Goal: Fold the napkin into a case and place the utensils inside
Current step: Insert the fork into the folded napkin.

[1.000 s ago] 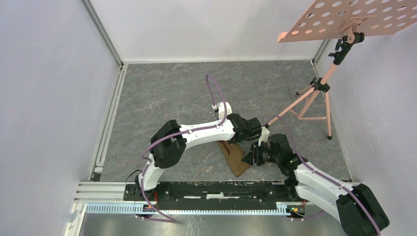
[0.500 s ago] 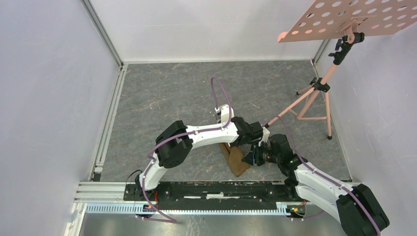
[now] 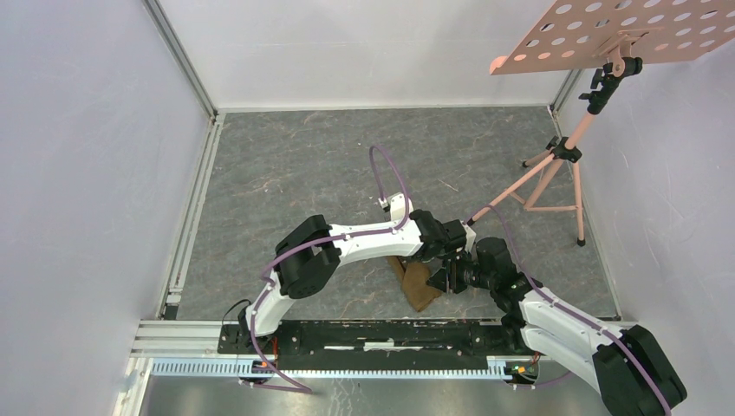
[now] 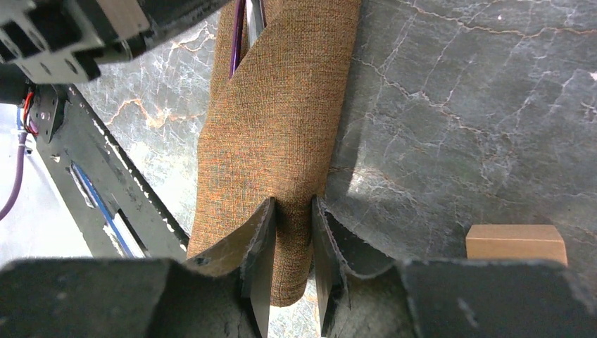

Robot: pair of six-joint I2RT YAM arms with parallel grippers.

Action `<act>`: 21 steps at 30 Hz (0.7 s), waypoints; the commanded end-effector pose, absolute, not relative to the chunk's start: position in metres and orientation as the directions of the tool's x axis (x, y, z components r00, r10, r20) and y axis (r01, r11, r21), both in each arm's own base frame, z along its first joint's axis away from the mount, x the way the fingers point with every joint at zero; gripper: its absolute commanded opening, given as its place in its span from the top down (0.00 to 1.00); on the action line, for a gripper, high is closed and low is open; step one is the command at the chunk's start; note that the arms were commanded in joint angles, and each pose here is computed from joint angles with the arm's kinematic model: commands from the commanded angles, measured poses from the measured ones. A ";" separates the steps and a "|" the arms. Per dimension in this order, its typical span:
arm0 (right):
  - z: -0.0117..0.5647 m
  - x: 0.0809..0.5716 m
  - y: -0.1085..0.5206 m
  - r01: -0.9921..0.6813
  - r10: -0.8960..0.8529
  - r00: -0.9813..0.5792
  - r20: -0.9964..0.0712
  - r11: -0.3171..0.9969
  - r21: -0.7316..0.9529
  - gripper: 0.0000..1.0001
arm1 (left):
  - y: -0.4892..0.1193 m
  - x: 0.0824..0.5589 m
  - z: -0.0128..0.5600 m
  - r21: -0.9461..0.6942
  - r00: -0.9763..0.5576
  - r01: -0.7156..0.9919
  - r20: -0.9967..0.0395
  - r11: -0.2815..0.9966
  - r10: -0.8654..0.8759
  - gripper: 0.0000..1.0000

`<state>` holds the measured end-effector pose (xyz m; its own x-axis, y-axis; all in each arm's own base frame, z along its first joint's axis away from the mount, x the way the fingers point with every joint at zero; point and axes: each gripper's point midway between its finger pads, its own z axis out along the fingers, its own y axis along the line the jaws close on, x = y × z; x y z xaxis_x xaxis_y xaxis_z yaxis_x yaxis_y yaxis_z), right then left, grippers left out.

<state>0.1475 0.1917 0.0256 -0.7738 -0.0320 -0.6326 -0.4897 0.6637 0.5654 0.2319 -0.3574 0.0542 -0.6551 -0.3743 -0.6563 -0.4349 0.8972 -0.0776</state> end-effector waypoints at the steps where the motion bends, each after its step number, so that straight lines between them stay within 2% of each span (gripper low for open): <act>1: 0.027 0.150 0.192 -0.513 -0.039 -0.752 -0.658 0.663 0.546 0.70 | -0.366 0.221 0.072 -0.164 -0.647 -0.479 -0.598 0.862 -0.473 0.98; 9: 0.025 0.150 0.190 -0.513 -0.047 -0.751 -0.659 0.670 0.537 0.70 | -0.380 0.209 0.063 -0.172 -0.703 -0.452 -0.534 0.875 -0.469 0.98; 21: 0.023 0.150 0.190 -0.514 -0.053 -0.754 -0.655 0.670 0.536 0.71 | -0.391 0.197 0.065 -0.173 -0.742 -0.405 -0.511 0.898 -0.433 0.96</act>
<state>0.1478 0.1907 0.0242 -0.7678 -0.0435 -0.6393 -0.4990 0.6665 0.5540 0.2027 -0.3768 0.0400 -0.7357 -0.4208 -0.5308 -0.4383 0.8932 -0.1007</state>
